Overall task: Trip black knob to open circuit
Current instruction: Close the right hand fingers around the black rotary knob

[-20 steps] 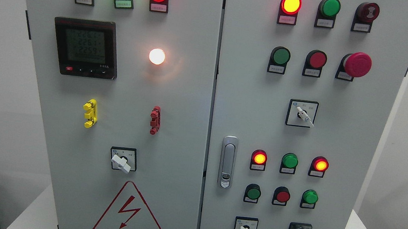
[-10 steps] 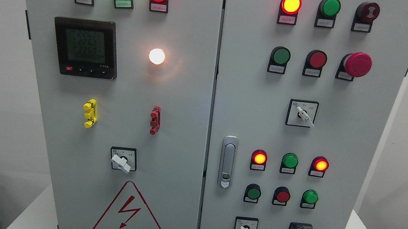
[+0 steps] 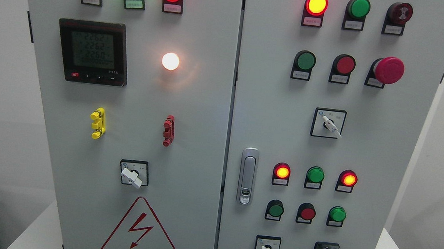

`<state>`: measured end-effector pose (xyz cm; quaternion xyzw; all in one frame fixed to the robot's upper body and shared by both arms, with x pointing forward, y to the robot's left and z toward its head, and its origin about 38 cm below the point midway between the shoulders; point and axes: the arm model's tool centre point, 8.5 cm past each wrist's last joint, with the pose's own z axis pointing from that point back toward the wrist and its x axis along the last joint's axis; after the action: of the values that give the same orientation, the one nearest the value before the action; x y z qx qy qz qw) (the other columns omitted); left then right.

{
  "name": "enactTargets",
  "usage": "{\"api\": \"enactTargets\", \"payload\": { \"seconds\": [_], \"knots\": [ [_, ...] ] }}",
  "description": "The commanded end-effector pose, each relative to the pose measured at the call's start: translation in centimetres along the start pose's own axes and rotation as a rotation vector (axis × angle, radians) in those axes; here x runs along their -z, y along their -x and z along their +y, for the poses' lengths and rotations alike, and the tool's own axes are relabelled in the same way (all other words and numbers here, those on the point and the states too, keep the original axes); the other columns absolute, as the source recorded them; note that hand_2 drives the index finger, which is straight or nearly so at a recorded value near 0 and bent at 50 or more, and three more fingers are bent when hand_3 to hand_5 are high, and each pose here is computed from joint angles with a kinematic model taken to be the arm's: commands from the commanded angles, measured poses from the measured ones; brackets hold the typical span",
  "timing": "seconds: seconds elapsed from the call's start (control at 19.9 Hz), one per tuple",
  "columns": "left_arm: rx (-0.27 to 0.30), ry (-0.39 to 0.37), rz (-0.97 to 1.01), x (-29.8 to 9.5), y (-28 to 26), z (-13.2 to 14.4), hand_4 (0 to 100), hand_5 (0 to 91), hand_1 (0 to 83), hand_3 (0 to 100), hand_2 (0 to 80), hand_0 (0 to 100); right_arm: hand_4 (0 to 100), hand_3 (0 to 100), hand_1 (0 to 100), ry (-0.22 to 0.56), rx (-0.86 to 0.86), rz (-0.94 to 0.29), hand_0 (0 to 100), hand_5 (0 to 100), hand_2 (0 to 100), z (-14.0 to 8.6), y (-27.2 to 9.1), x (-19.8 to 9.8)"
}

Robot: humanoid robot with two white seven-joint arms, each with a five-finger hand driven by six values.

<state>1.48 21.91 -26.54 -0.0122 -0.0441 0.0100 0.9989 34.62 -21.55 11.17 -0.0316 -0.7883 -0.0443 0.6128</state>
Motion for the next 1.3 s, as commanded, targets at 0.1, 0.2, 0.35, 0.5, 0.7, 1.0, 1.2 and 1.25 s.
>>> {"api": "enactTargets", "payload": {
  "seconds": [0.1,0.2,0.35,0.5,0.7,1.0,1.2,1.25],
  "knots": [
    [-0.003,0.0,0.002,0.0,0.0,0.0,0,0.0,38.9,0,0.0,12,100,100,94,-0.011,0.008,-0.049,92,95,0,0.3,-1.3,0.5],
    [-0.003,0.0,0.002,0.0,0.0,0.0,0,0.0,38.9,0,0.0,12,100,100,94,-0.012,0.007,-0.054,92,95,0,0.3,-1.4,0.5],
    [-0.003,0.0,0.002,0.0,0.0,0.0,0,0.0,38.9,0,0.0,12,100,100,94,-0.015,0.007,-0.059,92,95,0,0.5,-1.6,0.5],
    [-0.003,0.0,0.002,0.0,0.0,0.0,0,0.0,38.9,0,0.0,12,100,100,94,-0.033,0.012,-0.063,92,95,0,1.1,-1.7,0.5],
    [-0.003,0.0,0.0,0.0,0.0,0.0,0,0.0,38.9,0,0.0,12,100,100,94,-0.044,0.012,-0.066,92,95,0,1.5,-1.8,0.5],
    [-0.003,0.0,0.002,0.0,0.0,0.0,0,0.0,38.9,0,0.0,12,100,100,95,-0.053,0.014,-0.072,92,95,0,1.8,-2.0,0.4],
    [-0.003,0.0,0.002,0.0,0.0,0.0,0,0.0,38.9,0,0.0,12,100,100,95,-0.056,0.014,-0.078,92,95,0,1.9,-2.2,0.5],
    [-0.003,0.0,0.002,0.0,0.0,0.0,0,0.0,38.9,0,0.0,12,100,100,95,-0.056,0.013,-0.083,92,95,0,1.9,-2.4,0.5]
  ]
}}
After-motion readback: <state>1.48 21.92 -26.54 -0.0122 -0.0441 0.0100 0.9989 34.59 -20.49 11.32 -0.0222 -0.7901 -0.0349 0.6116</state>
